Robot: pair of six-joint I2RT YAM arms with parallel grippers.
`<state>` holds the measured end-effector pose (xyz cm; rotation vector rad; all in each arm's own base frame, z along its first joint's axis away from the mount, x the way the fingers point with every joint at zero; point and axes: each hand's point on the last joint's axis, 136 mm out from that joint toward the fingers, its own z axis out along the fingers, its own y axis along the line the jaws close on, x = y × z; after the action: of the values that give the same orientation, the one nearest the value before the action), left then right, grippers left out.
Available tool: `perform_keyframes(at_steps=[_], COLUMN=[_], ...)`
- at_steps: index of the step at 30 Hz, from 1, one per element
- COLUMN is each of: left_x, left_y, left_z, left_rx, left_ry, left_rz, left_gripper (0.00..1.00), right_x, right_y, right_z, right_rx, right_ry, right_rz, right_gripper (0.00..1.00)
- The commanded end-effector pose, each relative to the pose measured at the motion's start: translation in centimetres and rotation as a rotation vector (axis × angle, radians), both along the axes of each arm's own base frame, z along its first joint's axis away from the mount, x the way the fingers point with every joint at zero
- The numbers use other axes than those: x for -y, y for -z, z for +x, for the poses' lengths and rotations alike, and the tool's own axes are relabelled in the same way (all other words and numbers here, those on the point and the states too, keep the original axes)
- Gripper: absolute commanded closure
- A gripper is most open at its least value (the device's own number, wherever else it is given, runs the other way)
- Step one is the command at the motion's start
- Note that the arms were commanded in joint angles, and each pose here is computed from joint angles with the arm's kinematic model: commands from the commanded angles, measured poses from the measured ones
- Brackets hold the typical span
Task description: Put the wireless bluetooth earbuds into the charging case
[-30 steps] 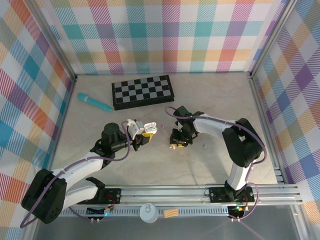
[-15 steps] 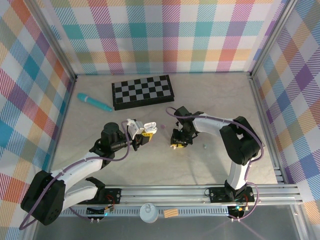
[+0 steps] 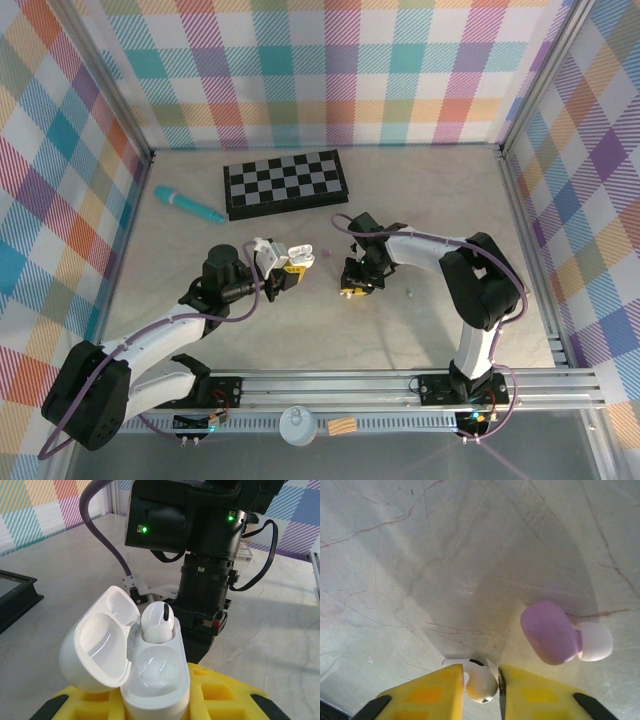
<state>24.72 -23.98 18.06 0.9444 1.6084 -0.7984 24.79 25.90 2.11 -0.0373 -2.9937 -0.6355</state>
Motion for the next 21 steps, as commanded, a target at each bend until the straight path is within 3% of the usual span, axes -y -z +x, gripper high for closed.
perform_keyframes(at_steps=[1,11,21], left_x=[0.3,0.5,1.3], left_y=[-1.6,-1.4,-0.8], left_z=[0.1,0.2,0.5], left_rx=[0.060,0.054,0.038], left_ry=[0.013,0.020,0.053], left_rz=[-0.011,-0.008,-0.009], left_gripper=[0.99,0.99,0.99], right_x=[-0.1,0.7,2.2], right_y=[0.7,-0.7,-8.1], right_z=[-0.3,0.0,2.4], right_rx=[-0.022,0.025,0.262], right_ry=[-0.008,-0.029,-0.123], right_rz=[-0.005,-0.039,-0.130], right_gripper=[0.78,0.79,0.78])
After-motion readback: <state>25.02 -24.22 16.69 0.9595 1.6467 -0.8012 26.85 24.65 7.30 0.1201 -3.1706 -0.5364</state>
